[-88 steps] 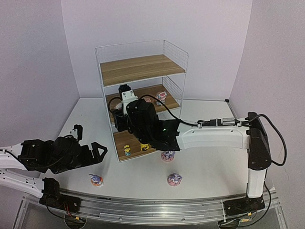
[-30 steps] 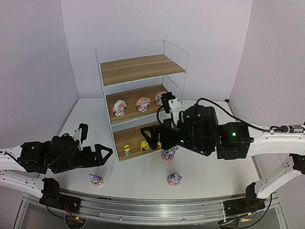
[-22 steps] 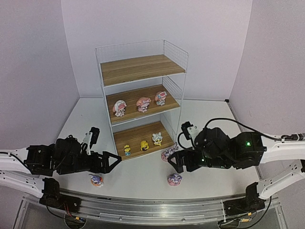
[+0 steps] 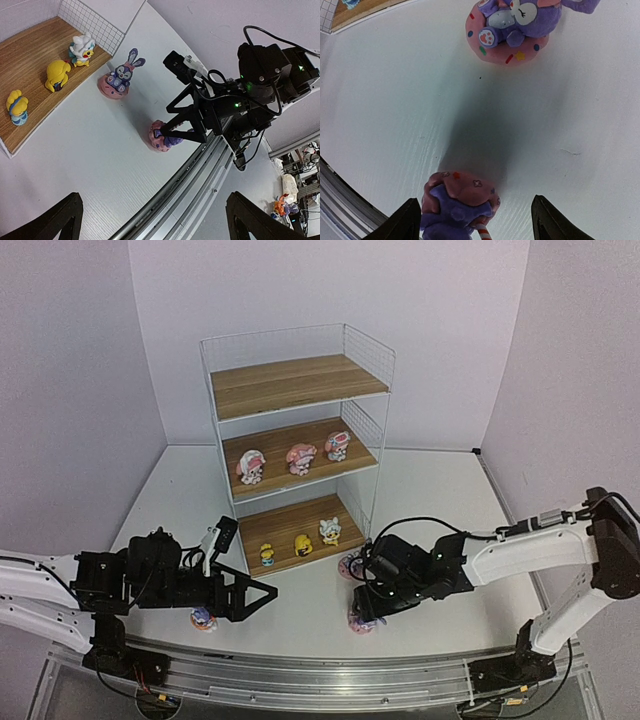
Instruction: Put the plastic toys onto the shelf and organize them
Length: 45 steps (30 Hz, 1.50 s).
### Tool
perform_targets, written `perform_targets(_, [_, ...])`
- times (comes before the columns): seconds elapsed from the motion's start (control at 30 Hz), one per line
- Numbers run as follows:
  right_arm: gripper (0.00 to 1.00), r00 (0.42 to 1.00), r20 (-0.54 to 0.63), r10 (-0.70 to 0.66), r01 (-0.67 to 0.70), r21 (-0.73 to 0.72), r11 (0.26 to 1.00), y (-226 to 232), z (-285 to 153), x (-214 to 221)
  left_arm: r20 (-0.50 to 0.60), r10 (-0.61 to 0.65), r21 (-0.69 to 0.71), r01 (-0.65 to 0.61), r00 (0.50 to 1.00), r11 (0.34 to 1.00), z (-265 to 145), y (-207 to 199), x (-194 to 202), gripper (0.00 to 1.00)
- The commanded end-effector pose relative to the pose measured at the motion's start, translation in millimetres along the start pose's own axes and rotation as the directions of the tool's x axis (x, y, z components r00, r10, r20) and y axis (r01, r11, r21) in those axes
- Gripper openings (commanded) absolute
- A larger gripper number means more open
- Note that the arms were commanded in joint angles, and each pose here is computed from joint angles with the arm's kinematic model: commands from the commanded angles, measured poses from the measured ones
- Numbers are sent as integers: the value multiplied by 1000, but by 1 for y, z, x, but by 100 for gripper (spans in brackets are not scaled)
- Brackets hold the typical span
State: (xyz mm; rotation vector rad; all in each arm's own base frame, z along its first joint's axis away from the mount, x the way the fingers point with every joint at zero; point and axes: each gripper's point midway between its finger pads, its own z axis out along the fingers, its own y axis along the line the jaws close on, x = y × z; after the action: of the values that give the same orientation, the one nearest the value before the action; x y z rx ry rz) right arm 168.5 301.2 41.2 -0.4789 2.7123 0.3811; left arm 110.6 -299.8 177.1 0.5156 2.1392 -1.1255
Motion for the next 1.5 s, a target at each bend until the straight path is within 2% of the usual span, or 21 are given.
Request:
perform_targets(0.0, [73, 999, 32, -3, 4, -25, 1000, 5, 2, -8, 27, 3, 34, -4, 1000, 999, -1, -6, -5, 100])
perform_targets(0.2, [75, 994, 110, 23, -23, 0, 1000, 2, -7, -29, 34, -4, 29, 3, 999, 1000, -1, -6, -6, 100])
perform_targets(0.33, [77, 974, 218, 57, -72, 60, 996, -11, -18, -57, 38, -15, 27, 14, 999, 1000, -1, -4, -6, 100])
perform_targets(0.5, [76, 951, 300, 76, -112, 103, 988, -22, -20, -82, 43, -27, 20, 26, 999, 999, -1, -2, -5, 100])
perform_targets(0.87, [75, 927, 352, 129, -172, 94, 981, -24, 11, -116, 61, -30, 33, 28, 998, 999, -1, -5, -10, 100])
perform_targets(1.07, [68, 892, 426, 152, -229, 135, 964, -35, 26, -131, 56, -44, 40, 42, 997, 998, 0, -5, -7, 100])
perform_targets(1.37, [55, 846, 491, 211, -284, 79, 956, -35, 45, -139, 61, -56, 44, 54, 997, 998, -2, -4, -8, 100])
perform_targets(1.43, [48, 837, 507, 207, -286, 82, 955, -37, 44, -142, 62, -55, 42, 53, 997, 998, -2, -4, -8, 100])
perform_targets(1.47, [39, 835, 511, 204, -285, 85, 955, -38, 43, -142, 61, -56, 41, 53, 997, 998, -2, -4, -8, 100])
